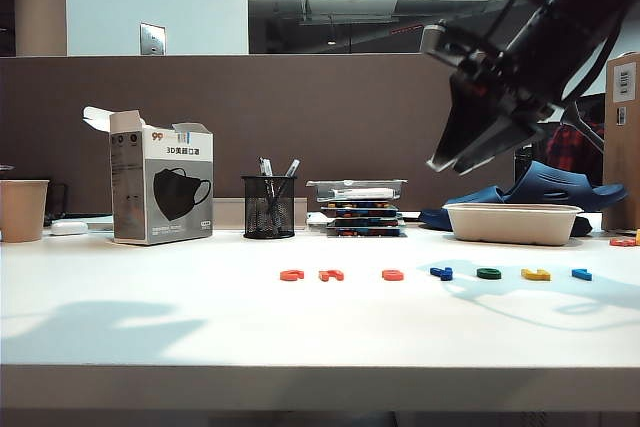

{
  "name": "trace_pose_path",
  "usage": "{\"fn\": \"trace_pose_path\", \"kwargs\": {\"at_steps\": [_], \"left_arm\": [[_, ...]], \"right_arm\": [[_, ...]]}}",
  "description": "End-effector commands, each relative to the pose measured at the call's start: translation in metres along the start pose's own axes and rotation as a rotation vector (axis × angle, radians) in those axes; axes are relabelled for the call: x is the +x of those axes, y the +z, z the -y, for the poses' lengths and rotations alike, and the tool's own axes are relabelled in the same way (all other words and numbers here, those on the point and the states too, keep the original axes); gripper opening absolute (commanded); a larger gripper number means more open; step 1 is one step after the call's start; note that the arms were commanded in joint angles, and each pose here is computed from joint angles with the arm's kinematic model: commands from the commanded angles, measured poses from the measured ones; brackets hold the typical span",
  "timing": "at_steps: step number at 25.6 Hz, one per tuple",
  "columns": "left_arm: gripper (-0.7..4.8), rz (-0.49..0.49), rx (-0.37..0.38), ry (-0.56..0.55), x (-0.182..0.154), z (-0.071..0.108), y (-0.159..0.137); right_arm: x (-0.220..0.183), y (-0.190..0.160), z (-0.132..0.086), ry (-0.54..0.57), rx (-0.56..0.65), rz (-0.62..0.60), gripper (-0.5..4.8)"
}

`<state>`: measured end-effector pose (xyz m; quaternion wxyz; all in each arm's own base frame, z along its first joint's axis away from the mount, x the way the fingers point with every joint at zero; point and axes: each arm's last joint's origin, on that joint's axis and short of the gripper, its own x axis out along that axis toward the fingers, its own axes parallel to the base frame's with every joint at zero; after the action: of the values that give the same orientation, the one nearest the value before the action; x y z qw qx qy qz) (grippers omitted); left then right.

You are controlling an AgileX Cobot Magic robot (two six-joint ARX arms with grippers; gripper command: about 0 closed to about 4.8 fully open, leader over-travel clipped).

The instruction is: Select the appropriate letters from the row of letter magnets placed on the table to arrange into the word "yes".

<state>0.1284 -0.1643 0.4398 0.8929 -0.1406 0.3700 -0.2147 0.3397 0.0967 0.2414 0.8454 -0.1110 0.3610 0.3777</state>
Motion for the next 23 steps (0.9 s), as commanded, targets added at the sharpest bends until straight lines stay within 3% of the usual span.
{"fn": "trace_pose_path", "kwargs": {"at_steps": [1, 11, 23], "left_arm": [[-0.05, 0.016, 0.000, -0.007, -0.002, 0.001, 0.001], [-0.05, 0.016, 0.000, -0.007, -0.002, 0.001, 0.001], [-0.05, 0.016, 0.000, -0.007, -0.002, 0.001, 0.001]], "right_arm": [[0.010, 0.002, 0.000, 0.037, -0.067, 0.030, 2.13], [0.039, -0.011, 0.006, 0.120, -0.130, -0.017, 2.10], [0.054, 0.017, 0.024, 0.172, -0.052, -0.186, 2.06]]}}
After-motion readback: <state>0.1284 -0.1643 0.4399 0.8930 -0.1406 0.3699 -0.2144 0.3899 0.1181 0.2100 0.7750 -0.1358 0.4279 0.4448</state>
